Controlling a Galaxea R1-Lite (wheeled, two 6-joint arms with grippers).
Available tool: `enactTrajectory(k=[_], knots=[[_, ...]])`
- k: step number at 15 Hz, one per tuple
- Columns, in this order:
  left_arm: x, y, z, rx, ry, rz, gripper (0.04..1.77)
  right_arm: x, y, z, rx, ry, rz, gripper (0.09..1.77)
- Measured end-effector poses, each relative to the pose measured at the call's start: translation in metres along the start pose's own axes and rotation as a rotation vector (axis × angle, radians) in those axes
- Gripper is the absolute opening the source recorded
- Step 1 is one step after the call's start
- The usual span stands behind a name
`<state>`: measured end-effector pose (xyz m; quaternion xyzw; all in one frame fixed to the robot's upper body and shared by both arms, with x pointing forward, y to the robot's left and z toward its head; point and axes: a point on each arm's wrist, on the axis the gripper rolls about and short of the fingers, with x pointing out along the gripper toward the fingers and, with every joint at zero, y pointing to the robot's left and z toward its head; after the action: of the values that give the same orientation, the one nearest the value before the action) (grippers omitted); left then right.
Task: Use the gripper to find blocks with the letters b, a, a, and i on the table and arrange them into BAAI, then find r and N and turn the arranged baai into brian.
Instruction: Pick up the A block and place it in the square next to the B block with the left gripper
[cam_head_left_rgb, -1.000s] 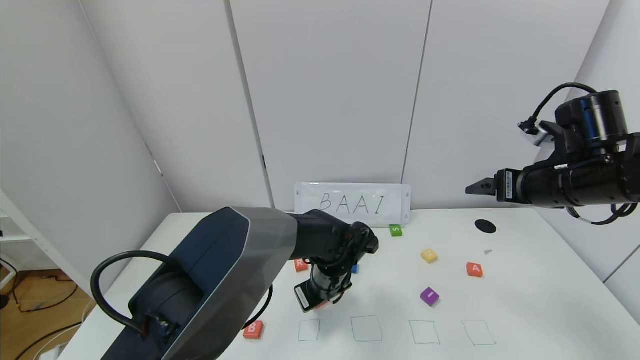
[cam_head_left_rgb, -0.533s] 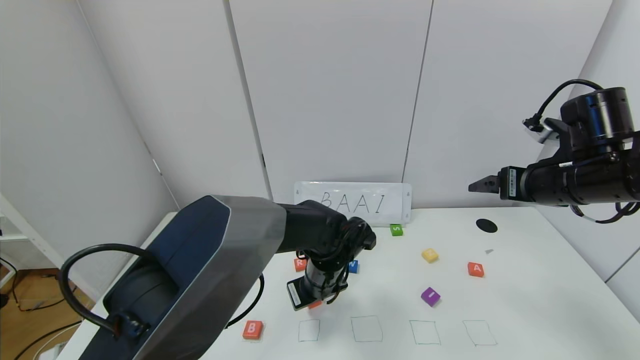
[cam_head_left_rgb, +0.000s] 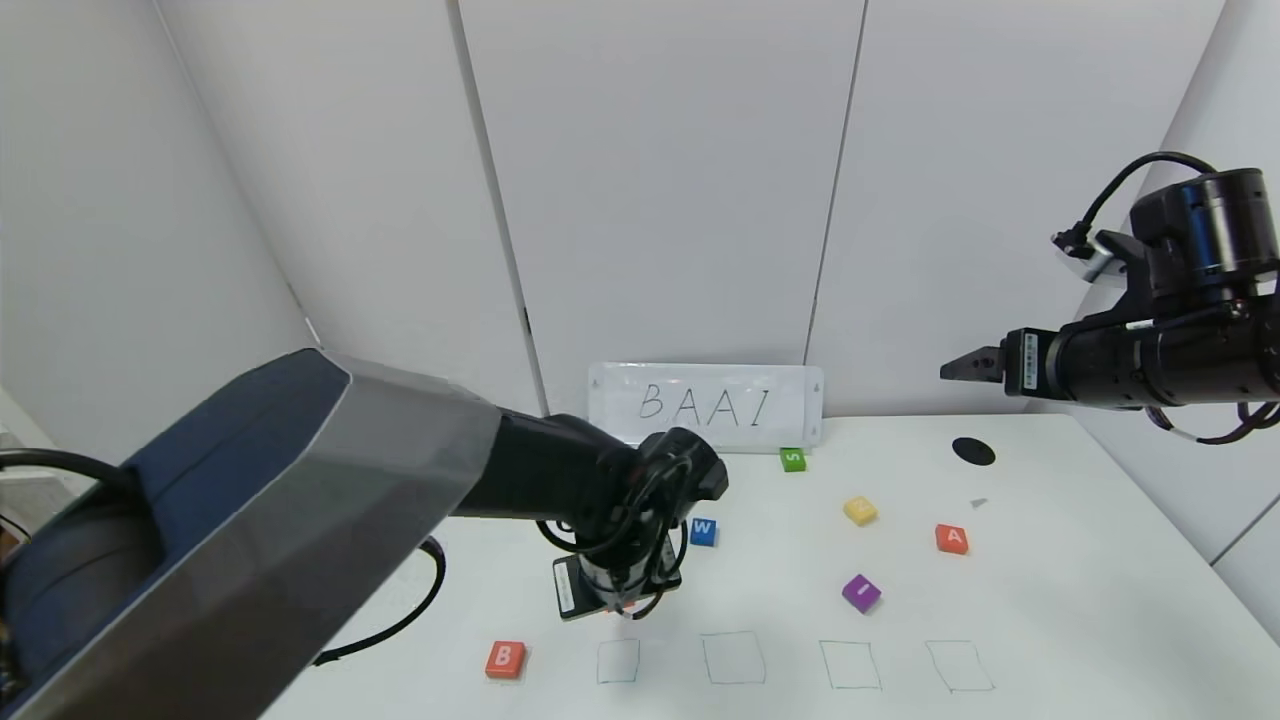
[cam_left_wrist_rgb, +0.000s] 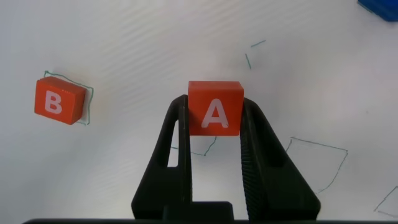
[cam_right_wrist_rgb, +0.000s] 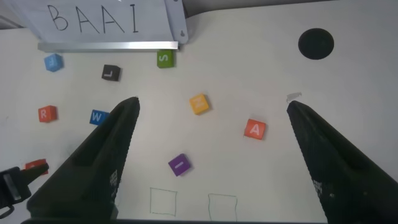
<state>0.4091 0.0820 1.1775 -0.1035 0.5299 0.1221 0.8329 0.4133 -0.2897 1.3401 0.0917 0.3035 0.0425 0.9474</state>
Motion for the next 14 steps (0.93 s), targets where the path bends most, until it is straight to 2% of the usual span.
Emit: enactTrajectory(k=[2, 4, 6, 10, 12, 14], knots=[[-0.003, 0.016, -0.011, 0.09, 0.012, -0.037, 0.51, 0.0, 0.0, 0.0, 0.0, -0.001, 0.001, 1.71], [-0.007, 0.03, -0.021, 0.181, 0.066, -0.085, 0.51, 0.0, 0.0, 0.0, 0.0, -0.001, 0.001, 1.71], [-0.01, 0.041, -0.028, 0.259, 0.086, -0.104, 0.51, 0.0, 0.0, 0.0, 0.001, -0.001, 0.0, 1.71], [-0.012, 0.046, -0.035, 0.29, 0.093, -0.111, 0.51, 0.0, 0.0, 0.0, 0.0, -0.001, 0.0, 1.71], [-0.011, 0.042, -0.034, 0.278, 0.067, -0.143, 0.51, 0.0, 0.0, 0.0, 0.0, -0.002, -0.001, 1.71], [-0.008, 0.038, -0.039, 0.287, 0.069, -0.147, 0.51, 0.0, -0.001, 0.001, 0.002, -0.003, -0.003, 1.71]])
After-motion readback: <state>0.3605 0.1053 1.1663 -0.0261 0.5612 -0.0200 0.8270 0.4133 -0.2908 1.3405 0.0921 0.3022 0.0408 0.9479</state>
